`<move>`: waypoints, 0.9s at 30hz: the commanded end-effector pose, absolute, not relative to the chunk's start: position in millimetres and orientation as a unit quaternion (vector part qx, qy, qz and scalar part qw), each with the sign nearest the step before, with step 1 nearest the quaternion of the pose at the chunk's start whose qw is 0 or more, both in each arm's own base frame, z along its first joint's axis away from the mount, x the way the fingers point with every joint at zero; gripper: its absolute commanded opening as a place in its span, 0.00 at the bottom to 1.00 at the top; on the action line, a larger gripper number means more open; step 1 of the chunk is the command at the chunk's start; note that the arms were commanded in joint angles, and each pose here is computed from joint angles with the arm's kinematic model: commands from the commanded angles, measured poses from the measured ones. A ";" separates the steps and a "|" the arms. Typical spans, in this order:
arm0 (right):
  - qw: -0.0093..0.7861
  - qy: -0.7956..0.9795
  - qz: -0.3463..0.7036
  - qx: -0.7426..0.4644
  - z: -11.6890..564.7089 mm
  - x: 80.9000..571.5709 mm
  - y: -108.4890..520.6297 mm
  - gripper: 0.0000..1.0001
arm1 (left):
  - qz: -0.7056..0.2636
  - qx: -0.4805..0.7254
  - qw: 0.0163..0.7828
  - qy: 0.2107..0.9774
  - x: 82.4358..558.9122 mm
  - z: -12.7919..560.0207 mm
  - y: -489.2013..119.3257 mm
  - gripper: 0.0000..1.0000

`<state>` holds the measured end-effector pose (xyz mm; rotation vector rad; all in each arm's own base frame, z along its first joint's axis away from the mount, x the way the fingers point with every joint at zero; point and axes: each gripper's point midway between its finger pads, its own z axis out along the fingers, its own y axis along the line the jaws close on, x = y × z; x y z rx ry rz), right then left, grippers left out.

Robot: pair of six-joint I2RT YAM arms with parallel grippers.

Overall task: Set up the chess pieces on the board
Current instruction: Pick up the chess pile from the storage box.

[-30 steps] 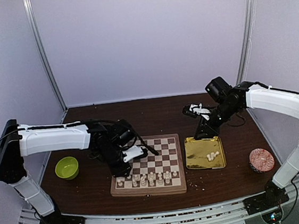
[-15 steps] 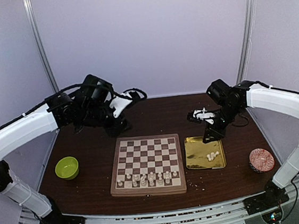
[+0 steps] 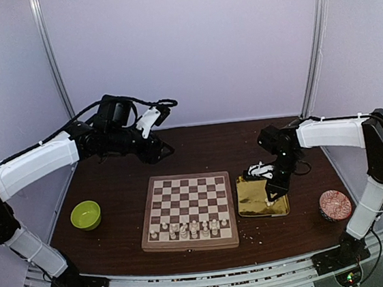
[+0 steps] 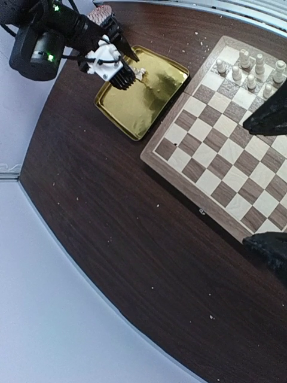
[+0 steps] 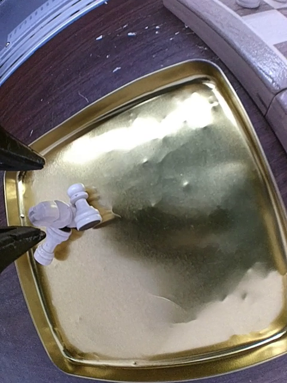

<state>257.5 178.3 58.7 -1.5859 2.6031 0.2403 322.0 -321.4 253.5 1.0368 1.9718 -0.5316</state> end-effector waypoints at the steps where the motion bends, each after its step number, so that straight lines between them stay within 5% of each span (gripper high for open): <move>1: 0.037 0.855 0.047 -0.514 51.9 261.4 167.1 0.31 | -0.248 0.414 0.439 0.758 316.7 278.0 -331.6 0.56; 27: 0.009 0.856 0.102 -0.507 44.7 252.9 180.6 0.02 | -0.283 0.433 0.405 0.754 307.3 268.1 -343.8 0.55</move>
